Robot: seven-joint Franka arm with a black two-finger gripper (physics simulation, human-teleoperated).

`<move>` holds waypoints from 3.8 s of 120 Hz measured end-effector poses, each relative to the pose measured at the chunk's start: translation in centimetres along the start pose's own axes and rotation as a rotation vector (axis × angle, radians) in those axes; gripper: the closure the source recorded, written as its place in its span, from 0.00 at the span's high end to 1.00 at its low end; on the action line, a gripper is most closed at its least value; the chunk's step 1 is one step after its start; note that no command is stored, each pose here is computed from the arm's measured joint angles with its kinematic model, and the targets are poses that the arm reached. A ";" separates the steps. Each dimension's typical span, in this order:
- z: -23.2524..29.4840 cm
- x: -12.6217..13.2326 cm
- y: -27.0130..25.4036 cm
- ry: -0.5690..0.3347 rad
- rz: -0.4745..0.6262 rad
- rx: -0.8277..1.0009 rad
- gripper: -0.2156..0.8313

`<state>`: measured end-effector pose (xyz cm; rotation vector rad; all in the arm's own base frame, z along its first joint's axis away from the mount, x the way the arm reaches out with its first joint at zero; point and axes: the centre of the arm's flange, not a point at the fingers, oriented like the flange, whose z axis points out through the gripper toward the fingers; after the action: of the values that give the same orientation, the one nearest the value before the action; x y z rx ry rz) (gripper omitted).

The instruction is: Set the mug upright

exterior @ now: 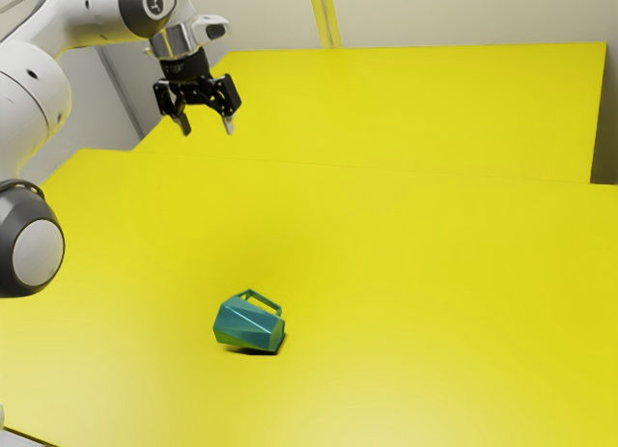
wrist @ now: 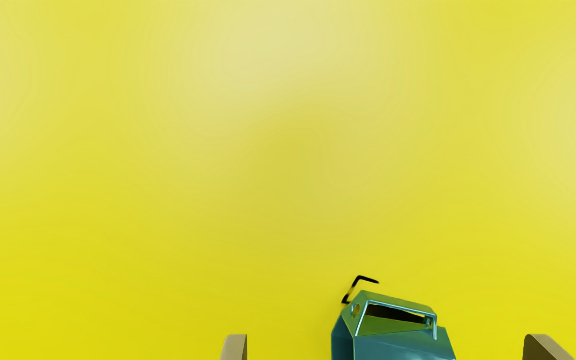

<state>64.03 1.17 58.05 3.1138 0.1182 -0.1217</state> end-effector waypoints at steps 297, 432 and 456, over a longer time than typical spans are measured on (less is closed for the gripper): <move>28.1 -18.4 -6.7 0.001 0.257 -0.754 0.79; 31.4 -18.6 -4.6 0.080 0.083 -0.817 0.76; 31.5 -18.7 -4.5 0.086 0.078 -0.832 0.62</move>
<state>42.63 3.46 28.00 2.2880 0.0329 0.0552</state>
